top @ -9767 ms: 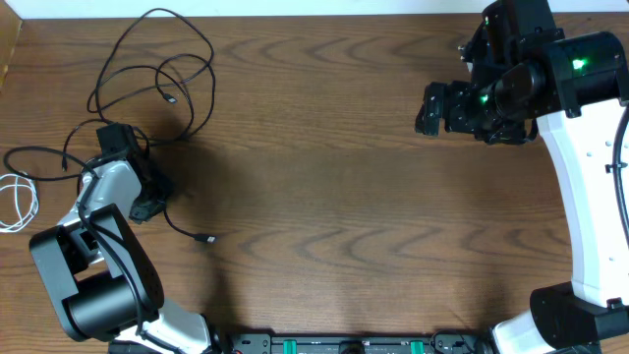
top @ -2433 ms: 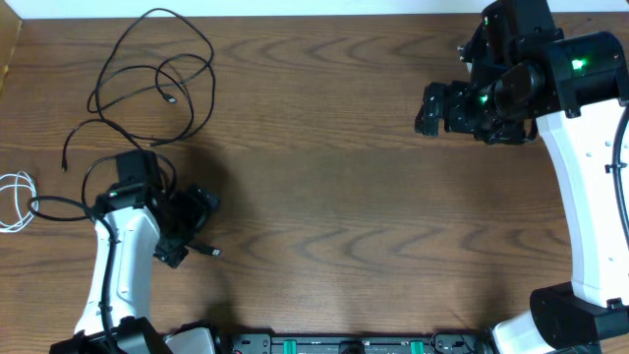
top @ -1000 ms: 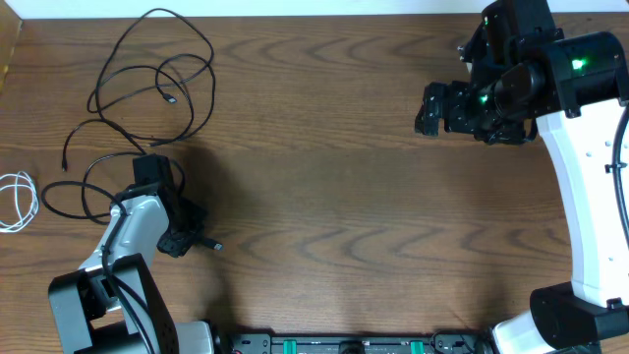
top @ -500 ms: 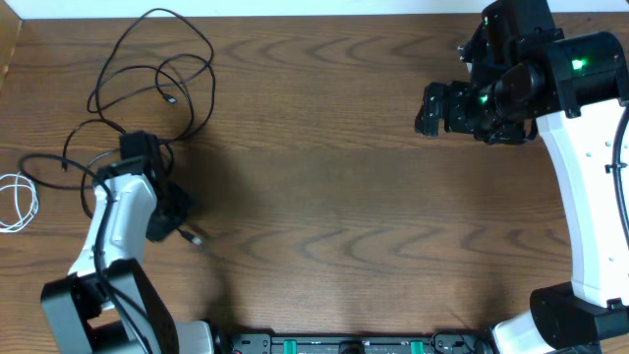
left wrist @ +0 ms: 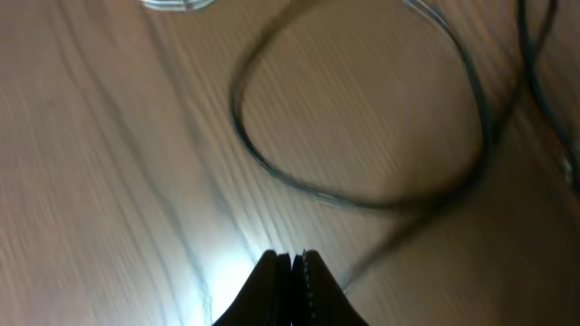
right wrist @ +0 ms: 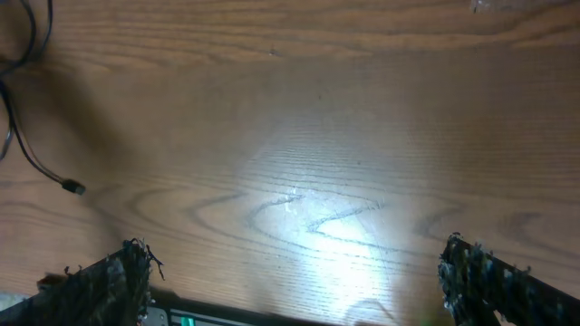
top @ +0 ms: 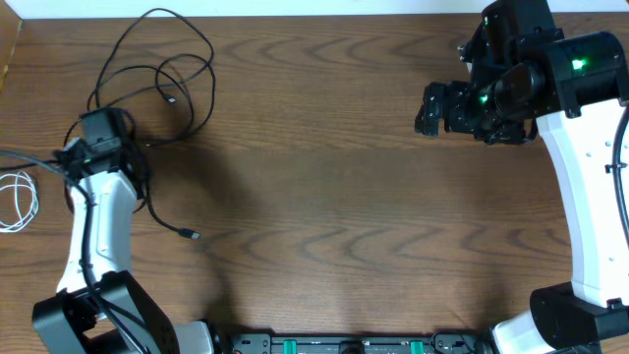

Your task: Untangle cables

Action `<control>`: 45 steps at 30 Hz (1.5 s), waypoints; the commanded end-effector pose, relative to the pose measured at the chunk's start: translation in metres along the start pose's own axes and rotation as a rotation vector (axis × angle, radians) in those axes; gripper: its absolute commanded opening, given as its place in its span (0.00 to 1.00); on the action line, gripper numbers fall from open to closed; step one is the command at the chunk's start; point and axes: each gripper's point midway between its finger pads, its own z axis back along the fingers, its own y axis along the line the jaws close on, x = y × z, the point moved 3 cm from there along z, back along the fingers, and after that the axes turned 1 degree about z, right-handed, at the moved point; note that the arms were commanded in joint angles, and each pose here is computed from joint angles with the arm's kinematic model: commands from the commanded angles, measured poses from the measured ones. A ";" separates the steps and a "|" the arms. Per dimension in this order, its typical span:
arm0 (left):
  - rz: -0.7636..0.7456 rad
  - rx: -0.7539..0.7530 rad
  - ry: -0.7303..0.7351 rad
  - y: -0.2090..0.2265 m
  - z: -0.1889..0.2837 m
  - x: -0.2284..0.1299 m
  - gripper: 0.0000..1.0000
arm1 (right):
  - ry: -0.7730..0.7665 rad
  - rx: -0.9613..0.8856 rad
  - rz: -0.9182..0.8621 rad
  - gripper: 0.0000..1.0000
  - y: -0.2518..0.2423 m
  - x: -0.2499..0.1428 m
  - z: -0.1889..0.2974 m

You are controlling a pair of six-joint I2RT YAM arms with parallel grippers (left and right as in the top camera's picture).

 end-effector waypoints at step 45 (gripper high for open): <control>-0.008 -0.093 0.246 -0.023 -0.111 -0.034 0.08 | -0.009 0.002 0.019 0.99 0.002 -0.002 0.003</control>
